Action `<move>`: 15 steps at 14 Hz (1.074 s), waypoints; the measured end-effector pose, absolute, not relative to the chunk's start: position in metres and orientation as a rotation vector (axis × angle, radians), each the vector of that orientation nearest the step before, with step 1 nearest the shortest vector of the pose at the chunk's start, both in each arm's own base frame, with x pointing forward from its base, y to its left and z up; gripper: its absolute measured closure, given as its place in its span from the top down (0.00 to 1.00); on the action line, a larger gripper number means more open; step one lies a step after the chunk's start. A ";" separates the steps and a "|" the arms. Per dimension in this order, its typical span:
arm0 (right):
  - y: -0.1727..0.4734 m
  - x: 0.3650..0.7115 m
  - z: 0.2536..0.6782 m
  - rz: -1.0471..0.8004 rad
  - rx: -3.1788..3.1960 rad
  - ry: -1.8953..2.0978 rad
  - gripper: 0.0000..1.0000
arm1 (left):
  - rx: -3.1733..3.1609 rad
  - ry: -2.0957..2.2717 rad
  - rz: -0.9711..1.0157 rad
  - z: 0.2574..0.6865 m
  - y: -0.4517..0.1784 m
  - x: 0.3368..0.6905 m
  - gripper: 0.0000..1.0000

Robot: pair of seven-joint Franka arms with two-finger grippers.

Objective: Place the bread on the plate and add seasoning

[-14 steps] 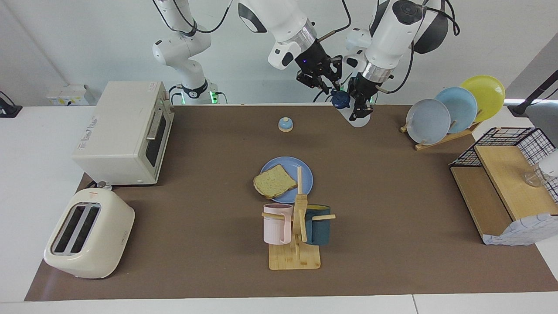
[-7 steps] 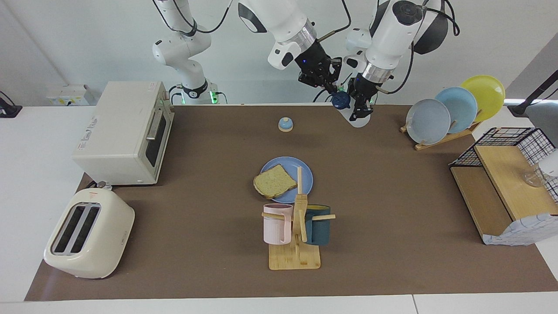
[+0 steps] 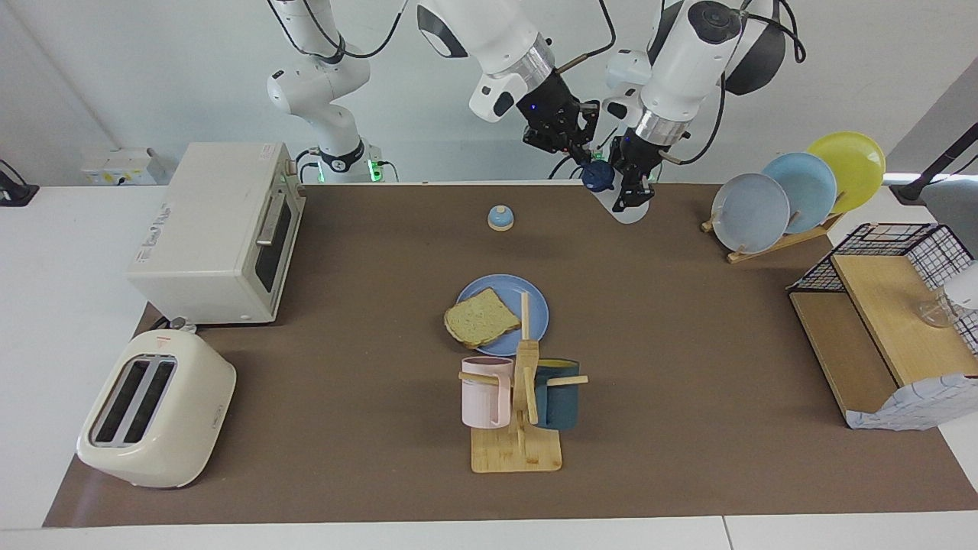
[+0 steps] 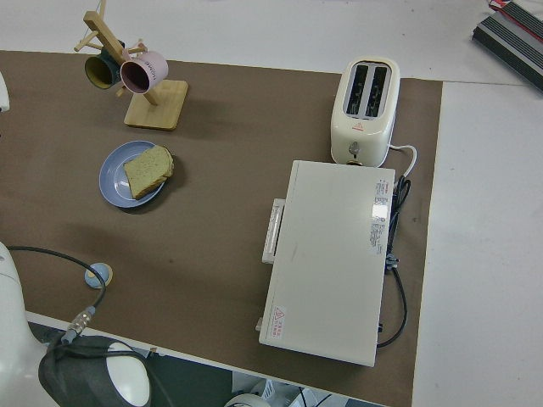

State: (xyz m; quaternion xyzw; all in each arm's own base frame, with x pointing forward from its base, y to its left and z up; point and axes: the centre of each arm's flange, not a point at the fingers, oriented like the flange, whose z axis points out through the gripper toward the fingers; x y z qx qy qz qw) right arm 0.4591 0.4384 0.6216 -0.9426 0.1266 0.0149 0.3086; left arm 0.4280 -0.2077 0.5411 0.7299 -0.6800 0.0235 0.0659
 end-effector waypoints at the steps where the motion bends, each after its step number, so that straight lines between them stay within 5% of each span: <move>1: 0.438 0.460 0.622 0.036 -2.488 0.339 0.11 | 2.205 -2.048 0.074 0.541 -0.207 0.428 0.45; 15: 0.433 0.468 0.627 0.048 -2.403 0.494 0.11 | 2.234 -2.024 0.120 0.546 -0.206 0.433 0.45</move>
